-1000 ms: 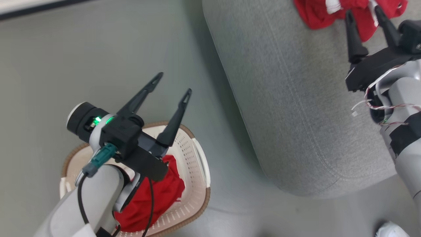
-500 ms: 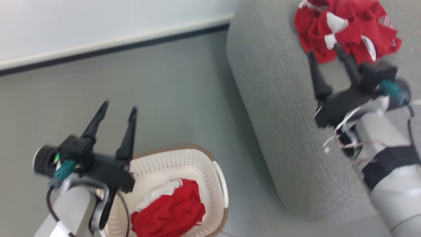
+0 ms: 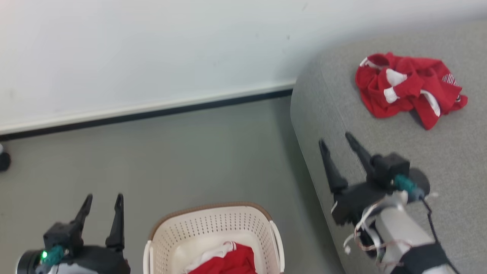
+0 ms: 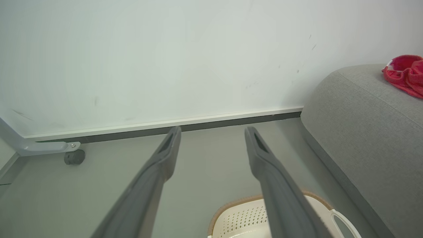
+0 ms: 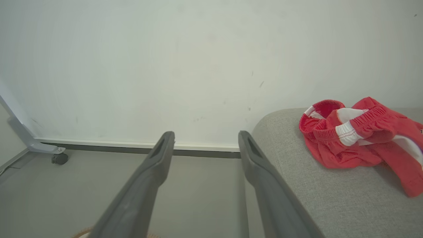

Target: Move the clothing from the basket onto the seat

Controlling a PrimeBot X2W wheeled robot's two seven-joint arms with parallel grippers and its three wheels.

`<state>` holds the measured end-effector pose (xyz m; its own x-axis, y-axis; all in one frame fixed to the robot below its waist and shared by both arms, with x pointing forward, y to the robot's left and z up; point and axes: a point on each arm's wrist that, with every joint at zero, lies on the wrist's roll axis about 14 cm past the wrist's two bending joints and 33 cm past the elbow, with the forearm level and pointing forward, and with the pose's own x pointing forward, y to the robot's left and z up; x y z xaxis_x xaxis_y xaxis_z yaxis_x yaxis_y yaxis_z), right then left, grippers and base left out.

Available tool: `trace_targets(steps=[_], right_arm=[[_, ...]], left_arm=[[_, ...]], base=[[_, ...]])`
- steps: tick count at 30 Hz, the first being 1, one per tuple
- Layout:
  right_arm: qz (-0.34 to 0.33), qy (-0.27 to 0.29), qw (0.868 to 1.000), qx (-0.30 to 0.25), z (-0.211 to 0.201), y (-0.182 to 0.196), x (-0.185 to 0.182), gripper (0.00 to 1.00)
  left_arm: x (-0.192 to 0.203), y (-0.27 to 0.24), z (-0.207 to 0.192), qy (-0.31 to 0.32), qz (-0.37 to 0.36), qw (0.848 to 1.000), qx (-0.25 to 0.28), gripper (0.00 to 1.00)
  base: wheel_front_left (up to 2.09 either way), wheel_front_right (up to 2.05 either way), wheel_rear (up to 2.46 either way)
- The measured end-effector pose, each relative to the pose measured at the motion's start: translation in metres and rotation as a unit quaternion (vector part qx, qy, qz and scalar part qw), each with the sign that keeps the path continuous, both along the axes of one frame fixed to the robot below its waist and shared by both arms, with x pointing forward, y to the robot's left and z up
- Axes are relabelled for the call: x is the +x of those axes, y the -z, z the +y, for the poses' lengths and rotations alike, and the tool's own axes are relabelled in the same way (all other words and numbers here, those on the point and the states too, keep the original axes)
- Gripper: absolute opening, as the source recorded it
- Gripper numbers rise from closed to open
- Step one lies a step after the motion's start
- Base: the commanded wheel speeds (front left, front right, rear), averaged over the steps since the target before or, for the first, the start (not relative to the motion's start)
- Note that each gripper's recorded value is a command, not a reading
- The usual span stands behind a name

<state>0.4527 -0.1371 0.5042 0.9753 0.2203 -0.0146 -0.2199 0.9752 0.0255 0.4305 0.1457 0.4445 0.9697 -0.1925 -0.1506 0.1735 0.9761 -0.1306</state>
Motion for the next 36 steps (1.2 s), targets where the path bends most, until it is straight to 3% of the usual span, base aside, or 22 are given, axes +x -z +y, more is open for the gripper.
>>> trace_targets(steps=[15,25,36], right_arm=[[-0.039,0.008,0.999,0.032,0.015,-0.014,-0.080,1.00],[-0.055,0.021,0.998,0.031,0.006,-0.020,-0.097,1.00],[-0.077,0.035,0.996,0.029,-0.004,-0.032,-0.092,1.00]], left_arm=[[-0.066,-0.031,0.029,-0.053,-0.038,0.998,-0.020,1.00],[-0.076,-0.037,0.038,-0.072,-0.051,0.996,-0.023,1.00],[-0.074,-0.040,0.044,-0.084,-0.057,0.995,-0.023,1.00]], base=[[0.00,0.00,0.00],[0.00,0.00,0.00],[0.00,0.00,0.00]])
